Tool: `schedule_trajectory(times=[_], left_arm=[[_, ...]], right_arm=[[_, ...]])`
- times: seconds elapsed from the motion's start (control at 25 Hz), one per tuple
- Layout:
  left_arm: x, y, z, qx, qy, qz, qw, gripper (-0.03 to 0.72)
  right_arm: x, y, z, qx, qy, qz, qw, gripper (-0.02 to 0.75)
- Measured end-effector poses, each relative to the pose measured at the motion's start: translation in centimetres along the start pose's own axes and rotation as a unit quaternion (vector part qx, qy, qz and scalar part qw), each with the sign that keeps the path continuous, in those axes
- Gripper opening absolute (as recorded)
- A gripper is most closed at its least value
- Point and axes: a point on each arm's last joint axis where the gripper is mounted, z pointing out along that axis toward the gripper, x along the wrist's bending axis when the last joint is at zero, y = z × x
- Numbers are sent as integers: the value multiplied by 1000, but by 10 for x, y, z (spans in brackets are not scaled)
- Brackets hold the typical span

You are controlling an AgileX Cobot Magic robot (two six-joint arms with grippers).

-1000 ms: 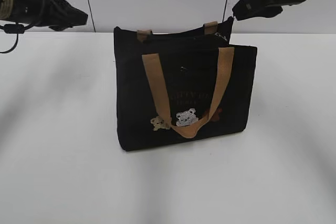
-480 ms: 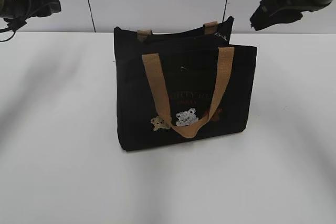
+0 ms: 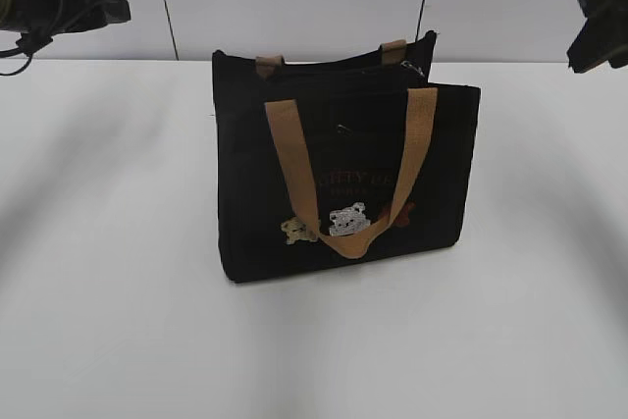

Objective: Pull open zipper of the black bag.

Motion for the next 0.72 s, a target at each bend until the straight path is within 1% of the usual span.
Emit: schedule_trajectory(times=[0.16, 0.32, 0.4, 0.44, 0.56, 0.72], left_arm=[[-3, 0, -1, 3, -13, 0, 1000, 466], [-4, 0, -1, 5, -19, 1, 1000, 468], [-4, 0, -1, 6, -20, 0, 1000, 468], [-5, -1, -1, 8, -27, 0, 1000, 468], [-5, -1, -1, 8, -28, 0, 1000, 468], [-7, -1, -1, 11, -34, 0, 999, 468]], right_arm=[[-16, -6, -3, 20, -7, 39, 999, 305], [-42, -13, -8, 36, -24, 86, 995, 305], [-51, -18, -10, 51, -26, 92, 994, 305], [-52, -21, -11, 61, -25, 90, 994, 305], [-49, -30, -13, 76, -20, 87, 993, 305], [-35, -70, -25, 60, -23, 87, 994, 305]])
